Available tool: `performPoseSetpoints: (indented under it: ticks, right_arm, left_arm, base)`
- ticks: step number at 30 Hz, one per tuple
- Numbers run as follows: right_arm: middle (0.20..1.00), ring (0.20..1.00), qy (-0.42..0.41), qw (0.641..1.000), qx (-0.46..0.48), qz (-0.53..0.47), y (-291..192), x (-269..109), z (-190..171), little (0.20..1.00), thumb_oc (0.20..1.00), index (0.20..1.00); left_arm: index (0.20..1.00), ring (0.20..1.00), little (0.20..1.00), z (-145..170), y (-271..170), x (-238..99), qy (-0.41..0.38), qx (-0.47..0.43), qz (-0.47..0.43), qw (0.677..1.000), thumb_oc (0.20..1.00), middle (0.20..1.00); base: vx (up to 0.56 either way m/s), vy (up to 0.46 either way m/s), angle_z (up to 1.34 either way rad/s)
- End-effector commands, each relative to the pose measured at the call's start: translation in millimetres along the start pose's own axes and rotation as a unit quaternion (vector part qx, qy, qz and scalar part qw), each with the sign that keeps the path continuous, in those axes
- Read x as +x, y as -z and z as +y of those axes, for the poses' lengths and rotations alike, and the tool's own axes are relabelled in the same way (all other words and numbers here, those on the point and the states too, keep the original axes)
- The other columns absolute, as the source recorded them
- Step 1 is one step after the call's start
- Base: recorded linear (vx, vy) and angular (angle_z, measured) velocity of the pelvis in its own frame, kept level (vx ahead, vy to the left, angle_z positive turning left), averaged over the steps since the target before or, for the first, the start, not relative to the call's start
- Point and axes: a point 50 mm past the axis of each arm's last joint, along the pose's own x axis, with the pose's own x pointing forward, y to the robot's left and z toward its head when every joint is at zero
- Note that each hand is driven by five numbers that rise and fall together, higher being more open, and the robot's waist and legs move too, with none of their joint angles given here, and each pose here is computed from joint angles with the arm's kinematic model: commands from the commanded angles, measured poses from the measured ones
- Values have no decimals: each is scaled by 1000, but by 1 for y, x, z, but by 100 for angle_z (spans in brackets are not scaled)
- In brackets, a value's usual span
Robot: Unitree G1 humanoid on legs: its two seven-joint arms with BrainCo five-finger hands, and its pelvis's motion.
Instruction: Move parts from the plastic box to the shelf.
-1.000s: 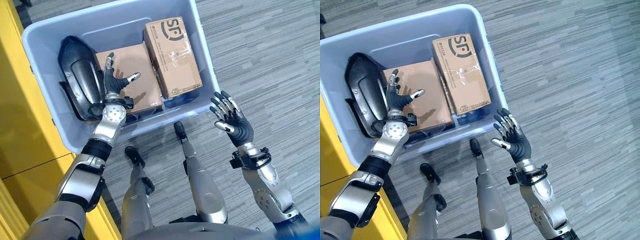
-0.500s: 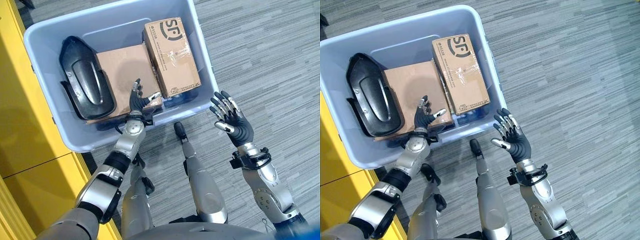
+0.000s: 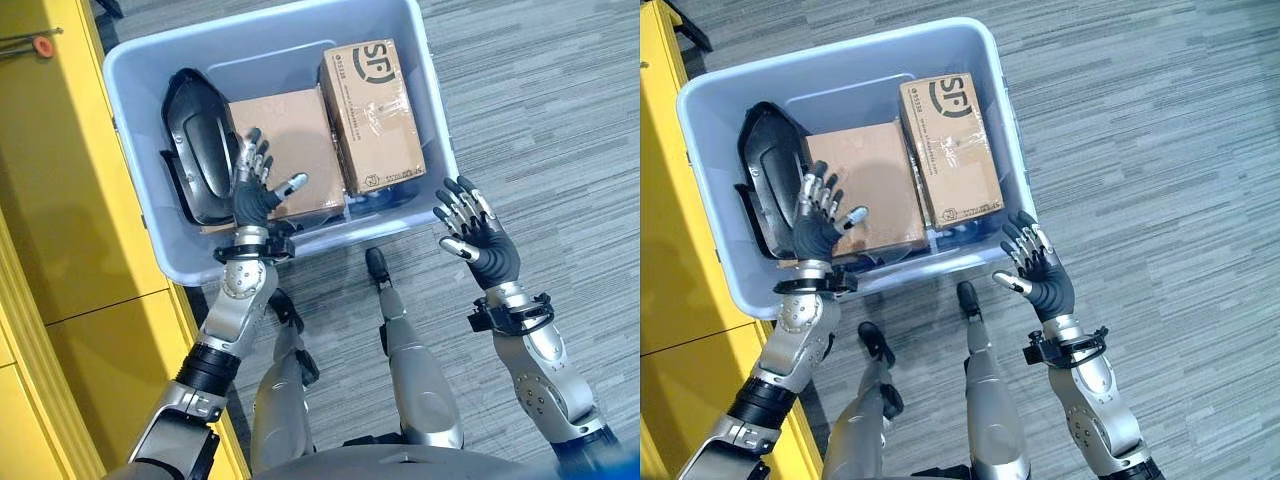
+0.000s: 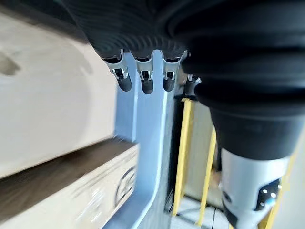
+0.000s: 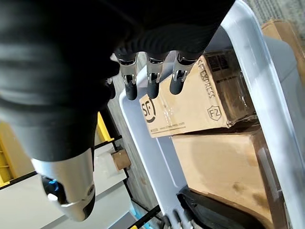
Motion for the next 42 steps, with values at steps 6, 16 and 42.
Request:
performPoseSetpoints:
  ticks: [6,16,42]
  right_arm:
    - [1000,1000,10,998,-11,-66,-23,-3,-4,1000,1000,1000]
    - [1000,1000,6,998,4,-69,-22,-1,-3,1000,1000,1000]
    - [1000,1000,-27,998,33,-50,-21,-11,5,1000,1000,1000]
  left_arm:
    - [1000,1000,1000,38,-14,15,-98,119,-73,985,1000,1000]
    - [1000,1000,1000,62,-15,46,-176,183,-69,965,1000,1000]
    - [1000,1000,1000,53,36,80,-95,240,116,959,1000,1000]
  base:
    - [-3,-2,2]
    - [28,13,2]
    - [2,2,0]
